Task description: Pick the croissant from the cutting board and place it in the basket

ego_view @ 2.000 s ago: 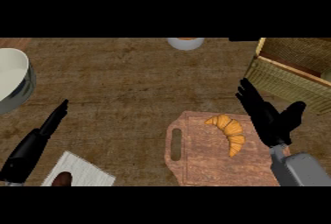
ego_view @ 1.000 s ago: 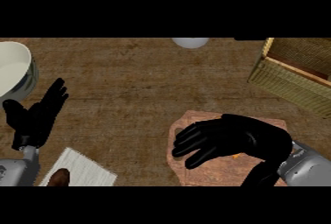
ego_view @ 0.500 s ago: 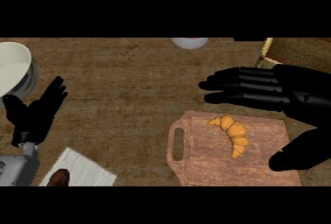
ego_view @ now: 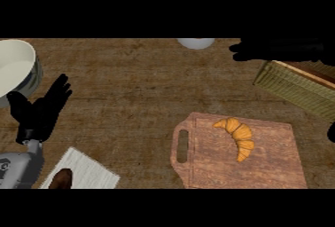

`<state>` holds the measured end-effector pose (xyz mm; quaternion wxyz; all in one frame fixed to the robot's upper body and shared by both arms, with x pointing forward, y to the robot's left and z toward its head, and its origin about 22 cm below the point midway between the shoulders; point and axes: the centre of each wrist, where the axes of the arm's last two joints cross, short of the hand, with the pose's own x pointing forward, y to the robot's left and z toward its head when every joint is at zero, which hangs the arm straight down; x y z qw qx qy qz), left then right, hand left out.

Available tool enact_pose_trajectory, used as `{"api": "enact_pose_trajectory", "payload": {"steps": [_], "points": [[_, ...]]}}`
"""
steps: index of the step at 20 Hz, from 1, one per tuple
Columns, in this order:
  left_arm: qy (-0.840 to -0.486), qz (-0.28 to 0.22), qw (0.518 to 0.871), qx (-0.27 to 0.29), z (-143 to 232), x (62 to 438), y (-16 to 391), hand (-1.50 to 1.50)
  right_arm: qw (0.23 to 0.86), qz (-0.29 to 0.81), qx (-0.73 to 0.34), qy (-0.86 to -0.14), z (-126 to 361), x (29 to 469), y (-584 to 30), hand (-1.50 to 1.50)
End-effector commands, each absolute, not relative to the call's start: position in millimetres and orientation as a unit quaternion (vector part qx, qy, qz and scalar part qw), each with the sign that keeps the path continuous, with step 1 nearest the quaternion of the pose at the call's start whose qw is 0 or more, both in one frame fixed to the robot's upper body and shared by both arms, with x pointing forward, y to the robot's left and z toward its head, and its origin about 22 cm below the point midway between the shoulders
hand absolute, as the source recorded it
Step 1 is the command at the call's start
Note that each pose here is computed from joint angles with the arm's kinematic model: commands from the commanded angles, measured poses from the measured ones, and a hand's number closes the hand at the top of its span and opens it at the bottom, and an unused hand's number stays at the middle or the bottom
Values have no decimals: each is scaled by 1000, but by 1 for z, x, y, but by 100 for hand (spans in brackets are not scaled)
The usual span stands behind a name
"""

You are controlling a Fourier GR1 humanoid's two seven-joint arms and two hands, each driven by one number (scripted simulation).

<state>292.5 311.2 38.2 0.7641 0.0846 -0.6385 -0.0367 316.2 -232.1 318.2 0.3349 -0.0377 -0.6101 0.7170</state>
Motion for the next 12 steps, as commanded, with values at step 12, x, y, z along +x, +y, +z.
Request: {"api": "enact_pose_trajectory", "payload": {"steps": [12], "points": [[-638, -35, 764, 85, 48, 296, 323, 0, 385, 674, 71, -626, 289, 347, -307, -150]]}}
